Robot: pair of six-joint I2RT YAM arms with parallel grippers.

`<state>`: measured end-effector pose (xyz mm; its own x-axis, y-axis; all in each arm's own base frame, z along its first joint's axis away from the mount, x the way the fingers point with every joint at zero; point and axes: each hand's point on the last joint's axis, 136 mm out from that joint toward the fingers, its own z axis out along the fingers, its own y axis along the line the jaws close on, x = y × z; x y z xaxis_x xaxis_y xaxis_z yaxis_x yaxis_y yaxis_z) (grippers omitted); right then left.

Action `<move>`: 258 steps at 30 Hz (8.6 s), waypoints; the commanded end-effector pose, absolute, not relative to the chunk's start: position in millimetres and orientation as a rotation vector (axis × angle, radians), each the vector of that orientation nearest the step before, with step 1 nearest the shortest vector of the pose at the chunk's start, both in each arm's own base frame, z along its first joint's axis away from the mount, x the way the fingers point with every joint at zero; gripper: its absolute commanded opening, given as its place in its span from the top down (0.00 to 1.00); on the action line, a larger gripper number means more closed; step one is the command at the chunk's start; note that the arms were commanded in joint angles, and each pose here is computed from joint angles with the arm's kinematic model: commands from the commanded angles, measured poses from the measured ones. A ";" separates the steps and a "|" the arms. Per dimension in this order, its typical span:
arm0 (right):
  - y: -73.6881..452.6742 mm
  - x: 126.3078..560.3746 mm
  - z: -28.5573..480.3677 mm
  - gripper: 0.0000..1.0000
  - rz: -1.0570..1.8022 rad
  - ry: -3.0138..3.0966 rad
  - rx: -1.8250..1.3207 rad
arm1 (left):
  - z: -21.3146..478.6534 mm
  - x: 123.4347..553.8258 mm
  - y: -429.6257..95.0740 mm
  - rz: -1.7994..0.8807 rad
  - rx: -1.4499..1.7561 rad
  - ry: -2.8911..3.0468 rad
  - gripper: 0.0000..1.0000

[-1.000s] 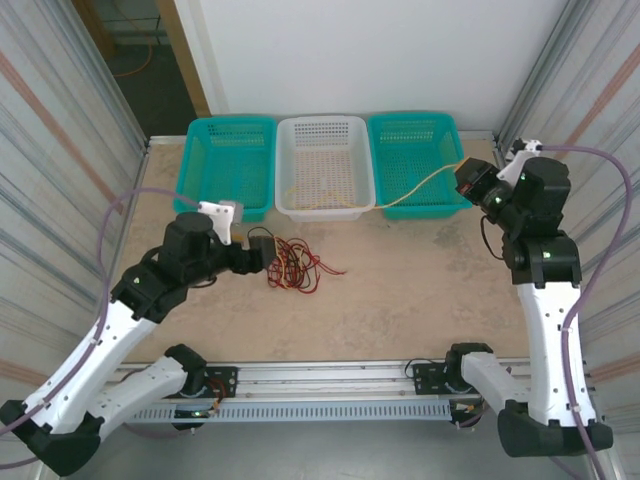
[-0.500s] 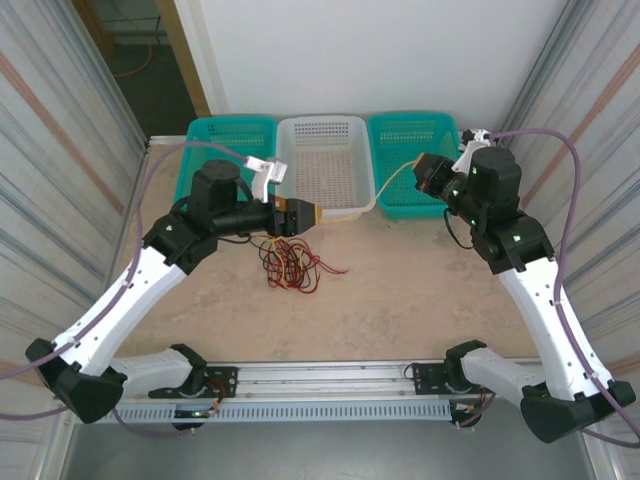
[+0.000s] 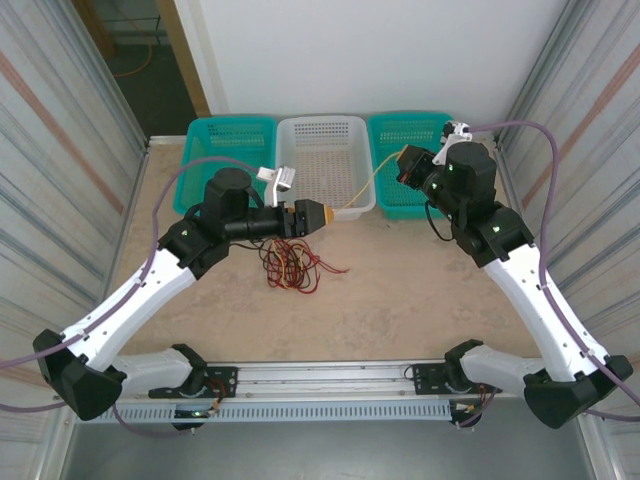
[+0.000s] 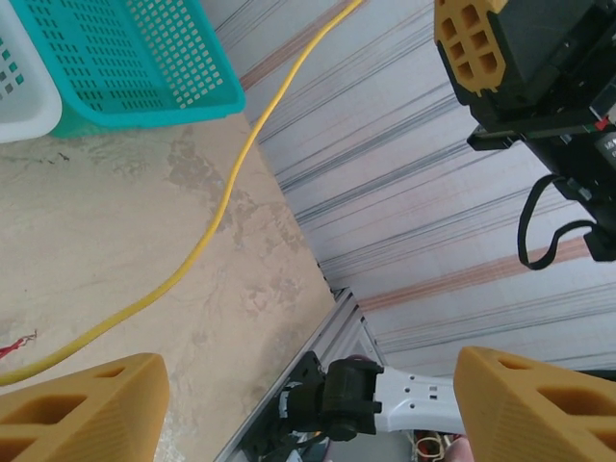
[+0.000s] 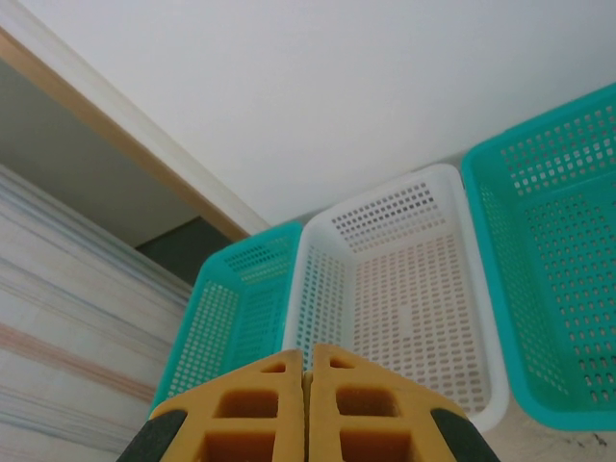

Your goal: Untangle the cables

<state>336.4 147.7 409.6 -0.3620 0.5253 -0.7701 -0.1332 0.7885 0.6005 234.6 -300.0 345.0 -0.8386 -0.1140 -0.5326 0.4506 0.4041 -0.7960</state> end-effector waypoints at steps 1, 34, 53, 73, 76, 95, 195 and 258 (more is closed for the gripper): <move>140.1 335.4 433.8 1.00 0.675 1.699 0.335 | 336.3 241.3 -308.0 -1.489 0.215 2.173 0.23; 167.8 303.9 373.0 0.54 0.714 1.814 0.305 | 326.7 382.3 -229.3 -1.294 -0.176 2.204 1.00; 137.4 264.2 321.8 0.48 0.628 1.948 0.291 | 294.5 461.9 -167.4 -1.419 0.039 2.241 1.00; 130.6 257.4 319.4 0.52 0.617 1.956 0.300 | 222.3 461.4 -172.5 -1.615 0.164 2.345 0.93; 130.5 256.9 318.9 0.52 0.618 1.957 0.301 | 220.7 459.7 -170.4 -1.612 0.152 2.350 0.70; 130.7 258.0 328.1 0.51 0.589 1.951 0.256 | 217.0 448.1 -129.3 -1.175 -0.132 2.505 0.67; 214.3 326.0 257.8 0.55 0.902 2.216 0.028 | 183.6 627.8 1.9 -0.527 -0.265 2.345 0.68; 366.4 301.6 94.4 0.64 0.307 2.601 -0.330 | 129.0 262.3 -165.3 -0.630 0.019 2.521 0.55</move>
<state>302.9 370.5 84.4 -0.8461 -0.2000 -0.4940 -0.3108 0.9381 0.1526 261.3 -161.7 147.1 -0.8324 -0.1076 -0.5437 0.1551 0.8965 -0.4150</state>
